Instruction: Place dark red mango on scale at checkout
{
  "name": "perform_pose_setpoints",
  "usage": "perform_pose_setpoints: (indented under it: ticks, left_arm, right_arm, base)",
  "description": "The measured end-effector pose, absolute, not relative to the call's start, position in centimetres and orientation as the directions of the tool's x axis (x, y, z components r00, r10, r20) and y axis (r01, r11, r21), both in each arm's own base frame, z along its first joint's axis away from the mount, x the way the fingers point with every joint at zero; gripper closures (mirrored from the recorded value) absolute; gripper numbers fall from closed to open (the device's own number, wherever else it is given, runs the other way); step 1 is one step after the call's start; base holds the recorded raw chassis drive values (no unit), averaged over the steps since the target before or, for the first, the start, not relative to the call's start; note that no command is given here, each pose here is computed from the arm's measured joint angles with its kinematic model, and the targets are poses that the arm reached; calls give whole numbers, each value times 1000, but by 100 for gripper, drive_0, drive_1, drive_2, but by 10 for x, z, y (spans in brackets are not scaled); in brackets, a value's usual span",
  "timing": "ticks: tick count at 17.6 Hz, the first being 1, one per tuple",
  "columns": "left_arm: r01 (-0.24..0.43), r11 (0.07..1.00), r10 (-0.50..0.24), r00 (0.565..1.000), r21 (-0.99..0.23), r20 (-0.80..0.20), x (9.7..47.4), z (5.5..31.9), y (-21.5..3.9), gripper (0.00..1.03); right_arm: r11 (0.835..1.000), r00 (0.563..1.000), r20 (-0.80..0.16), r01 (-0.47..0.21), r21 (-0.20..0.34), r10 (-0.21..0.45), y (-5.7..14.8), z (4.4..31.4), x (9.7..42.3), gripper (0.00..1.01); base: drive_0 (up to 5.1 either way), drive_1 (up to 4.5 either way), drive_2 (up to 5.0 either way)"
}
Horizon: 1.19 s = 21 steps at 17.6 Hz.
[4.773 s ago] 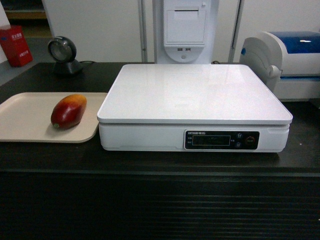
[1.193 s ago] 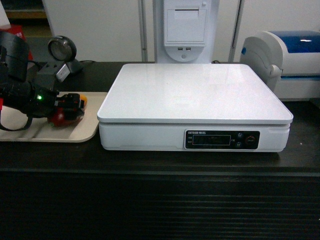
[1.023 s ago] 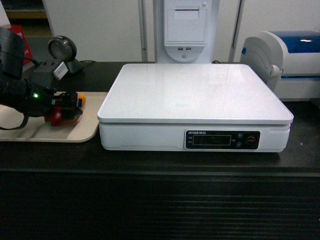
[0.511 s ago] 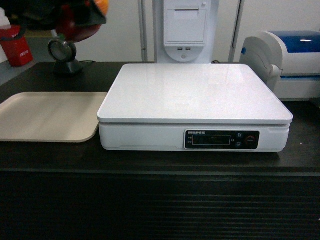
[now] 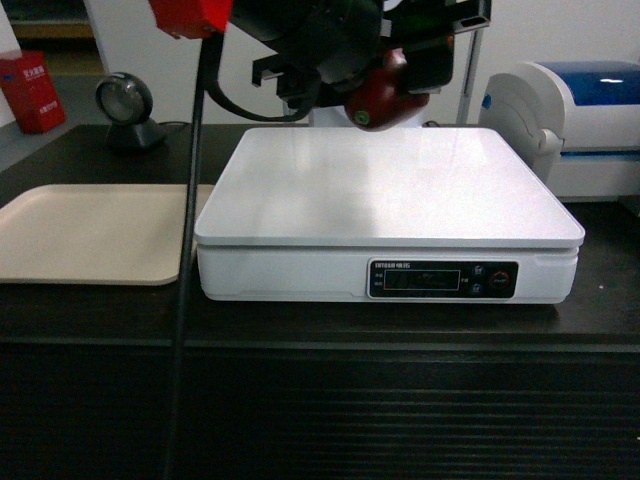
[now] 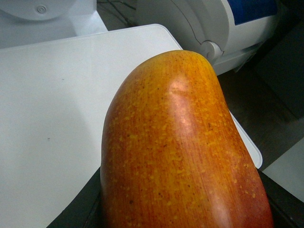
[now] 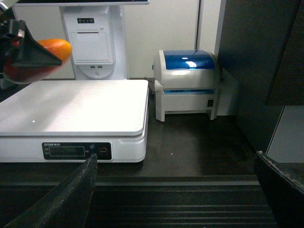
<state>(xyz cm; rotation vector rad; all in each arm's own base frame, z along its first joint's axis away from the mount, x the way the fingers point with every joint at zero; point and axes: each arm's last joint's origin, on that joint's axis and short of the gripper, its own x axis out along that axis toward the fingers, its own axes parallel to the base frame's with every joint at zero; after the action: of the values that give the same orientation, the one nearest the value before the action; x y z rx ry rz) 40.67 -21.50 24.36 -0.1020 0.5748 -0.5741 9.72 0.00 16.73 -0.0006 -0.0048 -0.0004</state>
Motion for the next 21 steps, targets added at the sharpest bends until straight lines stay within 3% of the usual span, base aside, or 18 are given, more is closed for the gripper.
perform_pose_setpoints:
  ticks: [3, 13, 21]
  left_arm:
    - [410, 866, -500, 682, -286, -534, 425, 232, -236, 43]
    - [227, 941, -337, 702, -251, -628, 452, 197, -251, 43]
    - [187, 968, -251, 699, -167, -670, 453, 182, -249, 43]
  right_arm:
    - [1000, 1000, 5, 0, -1, 0, 0, 167, 97, 3]
    - [1000, 1000, 5, 0, -1, 0, 0, 167, 97, 3]
    - [1000, 1000, 5, 0, -1, 0, 0, 167, 97, 3]
  base:
    - [0, 0, 0]
    - [0, 0, 0]
    - [0, 0, 0]
